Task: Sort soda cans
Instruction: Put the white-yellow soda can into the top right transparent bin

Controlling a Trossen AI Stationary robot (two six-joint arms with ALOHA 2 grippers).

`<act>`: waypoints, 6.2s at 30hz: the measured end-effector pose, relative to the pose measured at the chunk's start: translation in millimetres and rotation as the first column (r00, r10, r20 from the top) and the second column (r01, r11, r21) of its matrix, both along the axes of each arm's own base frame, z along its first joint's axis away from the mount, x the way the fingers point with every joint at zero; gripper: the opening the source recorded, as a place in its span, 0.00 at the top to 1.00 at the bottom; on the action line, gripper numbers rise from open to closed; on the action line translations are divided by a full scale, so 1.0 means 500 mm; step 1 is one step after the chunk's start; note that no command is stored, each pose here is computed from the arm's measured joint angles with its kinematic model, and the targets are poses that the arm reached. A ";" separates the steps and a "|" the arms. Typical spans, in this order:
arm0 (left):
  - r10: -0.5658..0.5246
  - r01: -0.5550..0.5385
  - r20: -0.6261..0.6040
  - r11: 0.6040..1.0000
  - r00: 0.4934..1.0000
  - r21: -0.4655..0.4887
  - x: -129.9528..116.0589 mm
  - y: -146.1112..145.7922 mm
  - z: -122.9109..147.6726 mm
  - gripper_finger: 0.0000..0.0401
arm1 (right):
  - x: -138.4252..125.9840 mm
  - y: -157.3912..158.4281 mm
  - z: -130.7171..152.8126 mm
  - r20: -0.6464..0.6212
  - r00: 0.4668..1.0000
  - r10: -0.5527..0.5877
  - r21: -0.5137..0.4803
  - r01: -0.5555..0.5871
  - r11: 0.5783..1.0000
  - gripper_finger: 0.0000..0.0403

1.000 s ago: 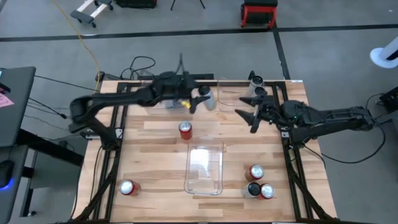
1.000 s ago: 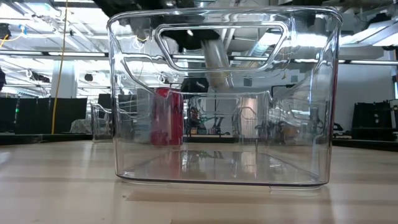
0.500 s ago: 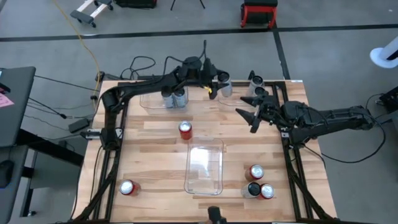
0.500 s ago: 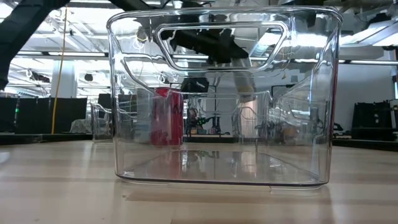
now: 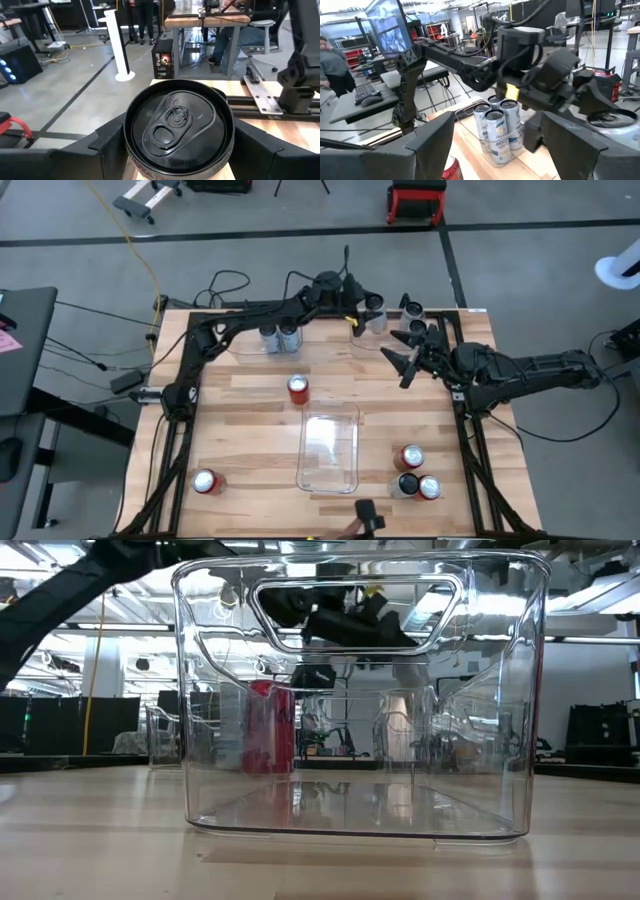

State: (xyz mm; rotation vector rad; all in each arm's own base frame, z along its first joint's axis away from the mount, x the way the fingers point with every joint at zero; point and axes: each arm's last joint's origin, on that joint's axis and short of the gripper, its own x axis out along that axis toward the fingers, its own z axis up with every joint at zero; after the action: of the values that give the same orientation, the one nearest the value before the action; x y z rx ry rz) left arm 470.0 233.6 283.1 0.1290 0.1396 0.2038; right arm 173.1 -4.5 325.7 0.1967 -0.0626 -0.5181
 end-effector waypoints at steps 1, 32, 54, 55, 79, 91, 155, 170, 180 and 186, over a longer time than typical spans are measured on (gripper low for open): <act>0.001 -0.001 -0.002 1.000 1.000 -0.006 0.006 0.003 -0.005 0.35 | 0.000 0.000 -0.001 -0.002 1.000 0.001 0.001 -0.001 1.000 0.21; 0.038 -0.017 -0.177 0.993 0.984 0.120 0.087 0.023 -0.111 0.32 | -0.002 -0.011 0.002 -0.012 0.999 -0.045 -0.037 0.044 0.998 0.21; 0.062 -0.059 -0.116 0.998 0.991 0.026 0.087 0.024 -0.098 0.06 | -0.001 -0.011 0.000 -0.020 0.999 -0.046 -0.033 0.046 0.998 0.21; 0.062 -0.059 -0.118 0.998 0.991 0.024 0.086 0.023 -0.095 0.06 | -0.001 -0.011 0.000 -0.021 0.999 -0.046 -0.033 0.046 0.998 0.21; -0.070 0.060 -0.249 0.997 0.966 -0.050 -0.062 -0.096 0.184 0.12 | -0.004 0.005 -0.038 -0.166 0.986 0.000 0.047 0.008 0.999 0.21; -0.113 0.108 -0.353 0.994 0.929 -0.034 -0.097 -0.204 0.235 0.23 | -0.005 0.013 -0.060 -0.219 0.976 0.014 0.147 0.019 0.989 0.21; -0.066 0.059 -0.049 0.988 0.997 -0.141 -0.467 -0.536 -0.015 0.38 | 0.028 0.286 -0.012 -0.503 0.446 0.740 0.645 -0.376 0.666 0.21; -0.075 0.068 -0.085 0.994 0.994 -0.081 -0.468 -0.536 -0.020 0.38 | 0.088 0.416 0.010 -0.671 0.372 0.641 0.678 -0.043 0.734 0.21; -0.051 0.052 -0.128 0.999 0.990 0.002 -0.467 -0.519 -0.024 0.38 | 0.112 0.461 -0.021 -0.767 0.328 0.551 0.615 0.131 0.778 0.21; -0.023 0.027 -0.163 0.999 0.986 0.020 -0.468 -0.504 -0.030 0.38 | 0.104 0.465 -0.020 -0.767 0.339 0.544 0.620 0.177 0.764 0.21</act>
State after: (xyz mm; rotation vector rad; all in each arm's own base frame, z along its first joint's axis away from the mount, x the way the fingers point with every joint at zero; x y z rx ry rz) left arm 236.2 -18.5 267.9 0.1696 0.2982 0.1697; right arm 225.3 227.8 315.6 0.5304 1.3389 -0.3062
